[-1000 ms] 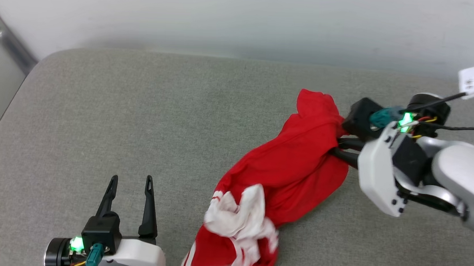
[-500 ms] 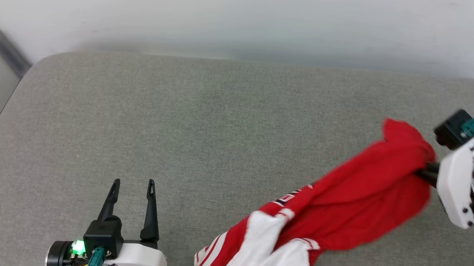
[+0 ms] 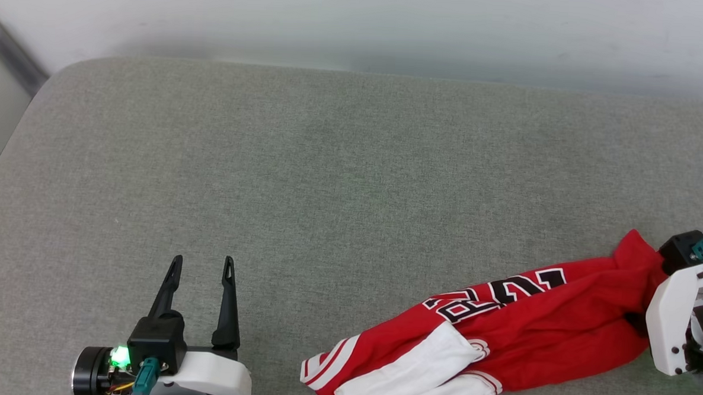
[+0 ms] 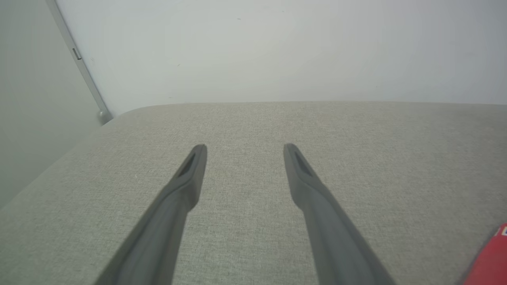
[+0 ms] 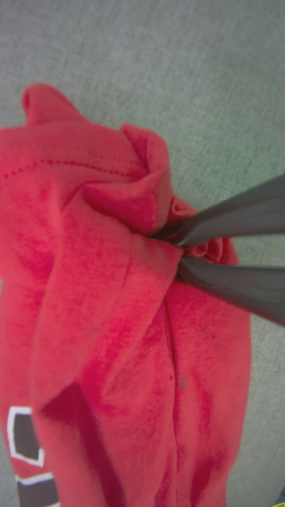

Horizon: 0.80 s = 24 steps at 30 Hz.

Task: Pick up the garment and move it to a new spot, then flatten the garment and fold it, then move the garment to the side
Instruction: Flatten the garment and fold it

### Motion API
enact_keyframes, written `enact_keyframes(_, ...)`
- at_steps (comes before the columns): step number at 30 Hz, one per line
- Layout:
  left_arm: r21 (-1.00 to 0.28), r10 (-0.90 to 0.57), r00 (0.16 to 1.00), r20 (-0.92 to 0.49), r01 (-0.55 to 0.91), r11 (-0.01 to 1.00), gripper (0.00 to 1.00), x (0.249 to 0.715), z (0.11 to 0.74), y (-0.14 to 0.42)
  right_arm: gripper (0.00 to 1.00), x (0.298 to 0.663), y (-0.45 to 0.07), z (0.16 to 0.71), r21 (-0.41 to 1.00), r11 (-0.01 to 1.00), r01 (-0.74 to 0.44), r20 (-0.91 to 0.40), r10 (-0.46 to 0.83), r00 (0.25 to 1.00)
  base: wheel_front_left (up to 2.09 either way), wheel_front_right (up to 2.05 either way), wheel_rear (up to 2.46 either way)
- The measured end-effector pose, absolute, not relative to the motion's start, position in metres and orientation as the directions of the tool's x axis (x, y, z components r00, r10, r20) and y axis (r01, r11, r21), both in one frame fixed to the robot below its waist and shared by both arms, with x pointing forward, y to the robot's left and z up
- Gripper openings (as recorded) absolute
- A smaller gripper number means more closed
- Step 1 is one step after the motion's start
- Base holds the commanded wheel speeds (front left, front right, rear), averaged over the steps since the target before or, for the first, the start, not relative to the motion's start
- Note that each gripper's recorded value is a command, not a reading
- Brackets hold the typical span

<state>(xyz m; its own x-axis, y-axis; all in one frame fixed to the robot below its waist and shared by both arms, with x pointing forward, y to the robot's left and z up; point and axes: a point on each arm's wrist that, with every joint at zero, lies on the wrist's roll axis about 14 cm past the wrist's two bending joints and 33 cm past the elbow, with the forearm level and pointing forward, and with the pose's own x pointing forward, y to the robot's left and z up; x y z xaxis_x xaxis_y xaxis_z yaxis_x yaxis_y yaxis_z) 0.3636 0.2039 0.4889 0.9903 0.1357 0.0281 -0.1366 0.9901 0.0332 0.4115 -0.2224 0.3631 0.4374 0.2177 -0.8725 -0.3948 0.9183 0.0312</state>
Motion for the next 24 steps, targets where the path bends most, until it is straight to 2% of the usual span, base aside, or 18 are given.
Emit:
enact_keyframes(1, 0.033, 0.134, 0.991, 0.028, -0.135, 0.99, 1.0, 0.364, 0.489, 0.203, 0.0, 0.412, -0.222, 0.363, 0.033, 0.92, -0.39, -0.866, 0.221, 0.449, 0.0, 0.0, 0.0)
enact_keyframes(2, 0.033, 0.134, 0.991, 0.029, -0.135, 0.99, 1.0, 0.364, 0.489, 0.203, 0.05, 0.413, -0.22, 0.364, 0.033, 0.92, -0.39, -0.854, 0.229, 0.466, 0.0, 0.0, 0.0)
enact_keyframes(3, 0.035, 0.132, 0.991, 0.031, -0.133, 0.99, 1.0, 0.363, 0.49, 0.203, 0.63, 0.416, -0.219, 0.368, 0.028, 0.919, -0.393, -0.837, 0.236, 0.493, 0.0, 0.0, 0.0)
enact_keyframes(4, 0.038, 0.129, 0.991, 0.034, -0.13, 0.991, 1.0, 0.363, 0.491, 0.202, 1.0, 0.42, -0.217, 0.372, 0.023, 0.915, -0.402, -0.817, 0.249, 0.52, 0.0, 0.0, 0.0)
enact_keyframes(5, 0.037, 0.124, 0.992, 0.037, -0.126, 0.991, 1.0, 0.363, 0.492, 0.202, 1.0, 0.423, -0.213, 0.377, 0.015, 0.91, -0.415, -0.791, 0.265, 0.552, 0.0, 0.0, 0.0)
enact_keyframes(6, 0.037, 0.126, 0.991, 0.045, -0.127, 0.991, 1.0, 0.362, 0.494, 0.202, 1.0, 0.434, -0.206, 0.394, 0.0, 0.899, -0.437, -0.713, 0.306, 0.63, 0.0, 0.0, 0.0)
enact_keyframes(7, 0.037, 0.126, 0.991, 0.045, -0.127, 0.991, 1.0, 0.362, 0.494, 0.202, 1.0, 0.434, -0.206, 0.394, 0.0, 0.899, -0.437, -0.713, 0.306, 0.63, 0.0, 0.0, 0.0)
enact_keyframes(10, 0.038, 0.124, 0.99, 0.066, -0.127, 0.991, 1.0, 0.361, 0.501, 0.204, 1.0, 0.45, -0.197, 0.429, -0.02, 0.889, -0.458, -0.566, 0.368, 0.738, 0.0, 0.0, 0.0)
enact_keyframes(14, 0.052, 0.105, 0.99, 0.099, -0.11, 0.993, 1.0, 0.36, 0.512, 0.204, 1.0, 0.462, -0.198, 0.475, -0.079, 0.881, -0.467, -0.376, 0.407, 0.832, 0.0, 0.0, 0.0)
enact_keyframes(20, 0.11, 0.022, 0.982, 0.187, -0.044, 0.993, 1.0, 0.368, 0.542, 0.203, 1.0, 0.474, -0.209, 0.534, -0.138, 0.908, -0.396, -0.121, 0.381, 0.916, 0.0, 0.0, 0.0)
enact_keyframes(24, 0.15, -0.072, 0.97, 0.232, 0.038, 0.988, 1.0, 0.38, 0.563, 0.197, 1.0, 0.472, -0.207, 0.578, -0.152, 0.931, -0.331, 0.08, 0.345, 0.935, 0.0, 0.0, 0.0)
